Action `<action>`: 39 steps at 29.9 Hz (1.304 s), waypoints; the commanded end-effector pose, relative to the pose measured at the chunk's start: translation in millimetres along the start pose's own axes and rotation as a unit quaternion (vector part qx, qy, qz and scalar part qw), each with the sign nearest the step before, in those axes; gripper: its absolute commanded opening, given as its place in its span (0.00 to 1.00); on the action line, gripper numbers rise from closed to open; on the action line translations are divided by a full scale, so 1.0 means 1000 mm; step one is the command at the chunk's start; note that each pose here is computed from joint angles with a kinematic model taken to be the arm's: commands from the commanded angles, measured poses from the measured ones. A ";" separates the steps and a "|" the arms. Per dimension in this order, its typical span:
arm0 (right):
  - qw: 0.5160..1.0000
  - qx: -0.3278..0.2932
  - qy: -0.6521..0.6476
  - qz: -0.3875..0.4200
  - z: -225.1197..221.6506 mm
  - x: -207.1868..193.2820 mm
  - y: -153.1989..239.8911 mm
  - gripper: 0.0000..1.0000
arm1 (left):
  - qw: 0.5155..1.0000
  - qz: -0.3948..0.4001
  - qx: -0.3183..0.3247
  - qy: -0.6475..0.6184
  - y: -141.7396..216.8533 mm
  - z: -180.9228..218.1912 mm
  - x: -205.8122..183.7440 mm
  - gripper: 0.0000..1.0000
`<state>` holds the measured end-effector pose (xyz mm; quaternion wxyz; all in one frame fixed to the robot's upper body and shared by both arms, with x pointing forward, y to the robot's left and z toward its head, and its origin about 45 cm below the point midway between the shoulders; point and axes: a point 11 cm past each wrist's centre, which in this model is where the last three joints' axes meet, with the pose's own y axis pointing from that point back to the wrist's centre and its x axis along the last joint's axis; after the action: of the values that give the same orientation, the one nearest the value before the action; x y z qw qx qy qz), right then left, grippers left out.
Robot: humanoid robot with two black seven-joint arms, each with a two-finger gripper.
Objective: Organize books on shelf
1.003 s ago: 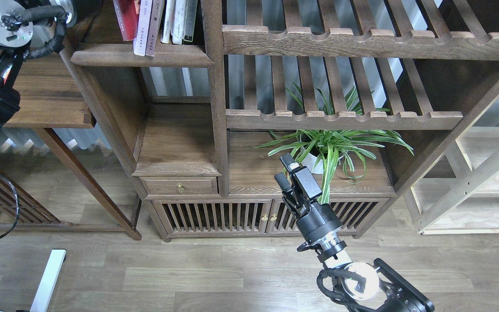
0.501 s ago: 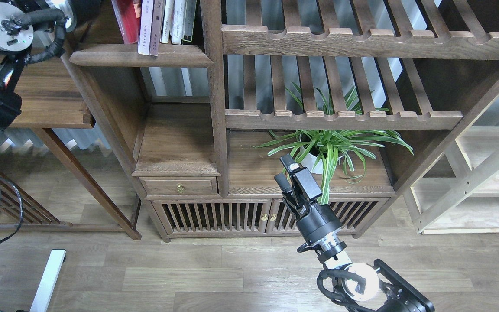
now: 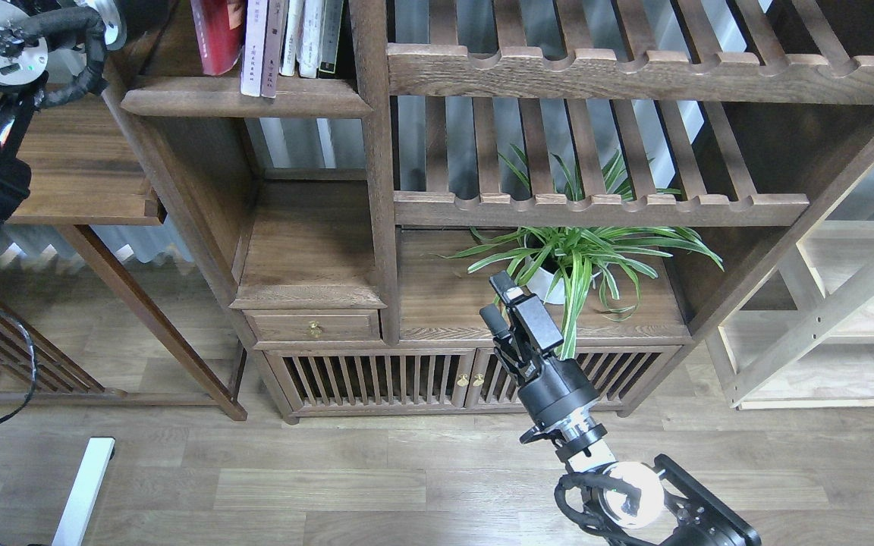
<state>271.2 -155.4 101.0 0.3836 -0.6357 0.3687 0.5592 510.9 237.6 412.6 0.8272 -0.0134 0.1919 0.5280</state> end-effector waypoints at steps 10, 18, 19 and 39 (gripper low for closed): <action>1.000 0.001 0.000 0.000 -0.001 0.000 0.000 1.00 | 1.000 -0.013 -0.007 -0.002 0.001 0.004 -0.008 0.99; 1.000 0.000 0.000 -0.001 0.000 -0.001 -0.001 1.00 | 0.999 -0.031 -0.031 0.008 0.006 0.019 -0.017 0.99; 1.000 0.000 0.000 -0.001 0.000 -0.001 -0.001 1.00 | 0.999 -0.034 -0.034 0.008 0.007 0.022 -0.018 0.99; 1.000 -0.008 -0.007 -0.029 0.009 -0.018 -0.003 1.00 | 0.994 -0.086 -0.065 0.007 0.078 0.020 -0.017 0.99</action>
<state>268.2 -146.9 115.0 0.3940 -0.6429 0.3478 0.5572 456.2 252.7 455.2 0.8635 -0.0803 0.1542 0.4734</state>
